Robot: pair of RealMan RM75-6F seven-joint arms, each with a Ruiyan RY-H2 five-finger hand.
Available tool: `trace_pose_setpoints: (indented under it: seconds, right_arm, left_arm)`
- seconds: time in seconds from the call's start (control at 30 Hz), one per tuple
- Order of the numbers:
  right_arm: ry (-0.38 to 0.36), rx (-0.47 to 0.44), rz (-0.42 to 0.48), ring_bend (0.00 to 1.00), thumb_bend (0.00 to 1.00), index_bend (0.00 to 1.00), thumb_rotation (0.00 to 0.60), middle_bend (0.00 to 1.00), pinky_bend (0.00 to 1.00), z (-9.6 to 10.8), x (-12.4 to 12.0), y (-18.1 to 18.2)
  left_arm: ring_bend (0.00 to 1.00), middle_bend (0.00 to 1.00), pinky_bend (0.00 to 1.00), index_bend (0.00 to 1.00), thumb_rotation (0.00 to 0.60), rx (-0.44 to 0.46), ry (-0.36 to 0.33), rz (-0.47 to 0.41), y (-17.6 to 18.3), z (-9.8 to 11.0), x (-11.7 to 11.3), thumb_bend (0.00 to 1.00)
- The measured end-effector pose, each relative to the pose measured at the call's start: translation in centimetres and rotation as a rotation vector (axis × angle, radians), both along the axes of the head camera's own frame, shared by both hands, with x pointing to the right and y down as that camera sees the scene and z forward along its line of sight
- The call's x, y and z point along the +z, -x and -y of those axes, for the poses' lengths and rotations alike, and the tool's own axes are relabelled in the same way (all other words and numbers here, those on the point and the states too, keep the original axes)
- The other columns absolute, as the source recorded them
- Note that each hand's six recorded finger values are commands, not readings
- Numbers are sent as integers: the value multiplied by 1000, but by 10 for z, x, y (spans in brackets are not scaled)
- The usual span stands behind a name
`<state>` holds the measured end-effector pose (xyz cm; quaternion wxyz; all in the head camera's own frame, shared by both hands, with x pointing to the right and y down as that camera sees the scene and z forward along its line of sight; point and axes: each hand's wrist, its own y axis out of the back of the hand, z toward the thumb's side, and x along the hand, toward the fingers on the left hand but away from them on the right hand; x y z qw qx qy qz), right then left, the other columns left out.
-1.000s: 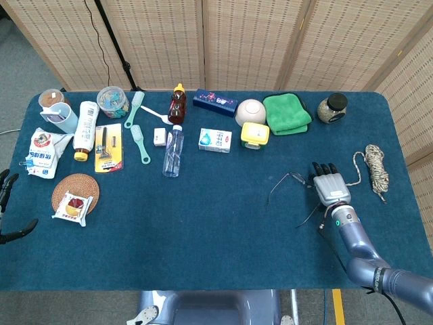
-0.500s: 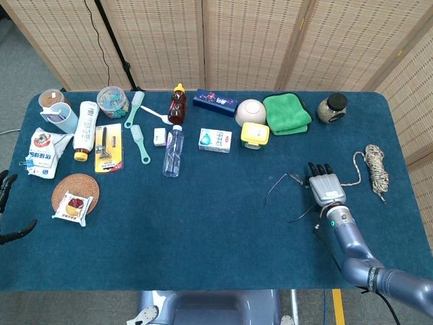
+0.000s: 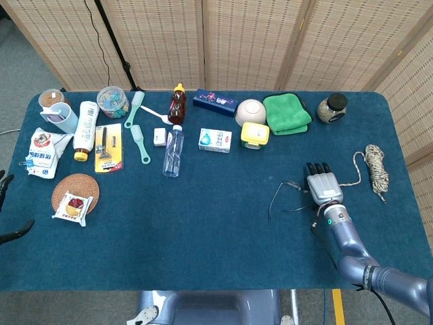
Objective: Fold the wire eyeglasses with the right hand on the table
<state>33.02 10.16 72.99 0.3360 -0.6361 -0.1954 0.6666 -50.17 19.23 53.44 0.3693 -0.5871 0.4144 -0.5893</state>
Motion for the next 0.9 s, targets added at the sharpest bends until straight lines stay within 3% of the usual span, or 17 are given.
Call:
trace_pose_setpoints:
  seconds: [0.57,0.9]
  right_arm:
    - [-32,40,12,53,130,676,600,216,0,14,6,-2]
    - [-55,41,0,72,129,728,600,249,0,25,8,-4]
  left_arm:
    - [0,0,0,0,442,-6,-1,6,2,-1,-1,198]
    - [0,0,0,0,441,-8,1,9,2,-2,-1,198]
